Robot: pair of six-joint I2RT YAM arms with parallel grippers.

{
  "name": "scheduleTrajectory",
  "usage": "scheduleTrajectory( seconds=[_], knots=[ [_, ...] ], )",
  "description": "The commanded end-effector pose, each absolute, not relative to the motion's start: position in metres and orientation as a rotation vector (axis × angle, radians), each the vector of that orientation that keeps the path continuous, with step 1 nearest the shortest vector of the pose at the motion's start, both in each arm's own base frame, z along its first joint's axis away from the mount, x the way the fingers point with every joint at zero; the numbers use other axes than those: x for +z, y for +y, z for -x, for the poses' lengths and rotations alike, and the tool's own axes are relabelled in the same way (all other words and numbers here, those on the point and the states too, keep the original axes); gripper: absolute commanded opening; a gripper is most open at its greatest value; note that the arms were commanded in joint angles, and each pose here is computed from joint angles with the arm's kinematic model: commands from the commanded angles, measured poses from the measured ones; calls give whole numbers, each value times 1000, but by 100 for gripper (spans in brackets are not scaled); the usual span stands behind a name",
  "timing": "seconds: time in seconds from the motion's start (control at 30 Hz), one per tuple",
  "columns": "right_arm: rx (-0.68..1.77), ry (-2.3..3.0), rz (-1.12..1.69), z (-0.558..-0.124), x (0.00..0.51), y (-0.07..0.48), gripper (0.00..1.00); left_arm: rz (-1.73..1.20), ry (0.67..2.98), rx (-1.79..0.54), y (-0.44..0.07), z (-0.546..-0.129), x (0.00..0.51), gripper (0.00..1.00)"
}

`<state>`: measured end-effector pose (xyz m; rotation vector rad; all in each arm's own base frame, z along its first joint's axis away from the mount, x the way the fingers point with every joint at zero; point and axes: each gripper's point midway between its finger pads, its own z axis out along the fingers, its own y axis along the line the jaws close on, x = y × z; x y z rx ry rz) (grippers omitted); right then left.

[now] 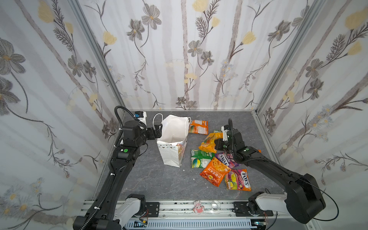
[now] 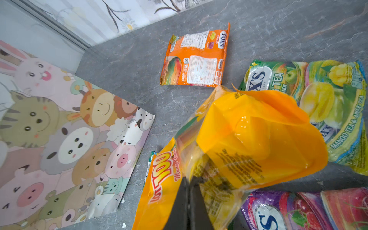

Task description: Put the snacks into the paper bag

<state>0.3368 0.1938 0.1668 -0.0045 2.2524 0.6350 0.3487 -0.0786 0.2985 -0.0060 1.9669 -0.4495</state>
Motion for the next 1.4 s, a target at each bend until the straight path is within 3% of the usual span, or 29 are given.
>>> scheduleTrajectory(
  seconds=[0.0,0.8,1.1,1.37],
  knots=[
    [636,2162,14,-341,195,194,0,1,1938,-459,-80,-350,308,100],
    [561,2120,191,-323,276,199,0,-3,1926,-492,-78,-348,313,100],
    [587,2002,288,-304,355,212,0,-53,1900,-578,-91,-344,319,100],
    [590,1964,353,-298,390,220,0,-92,1893,-682,-106,-342,318,100]
  ],
)
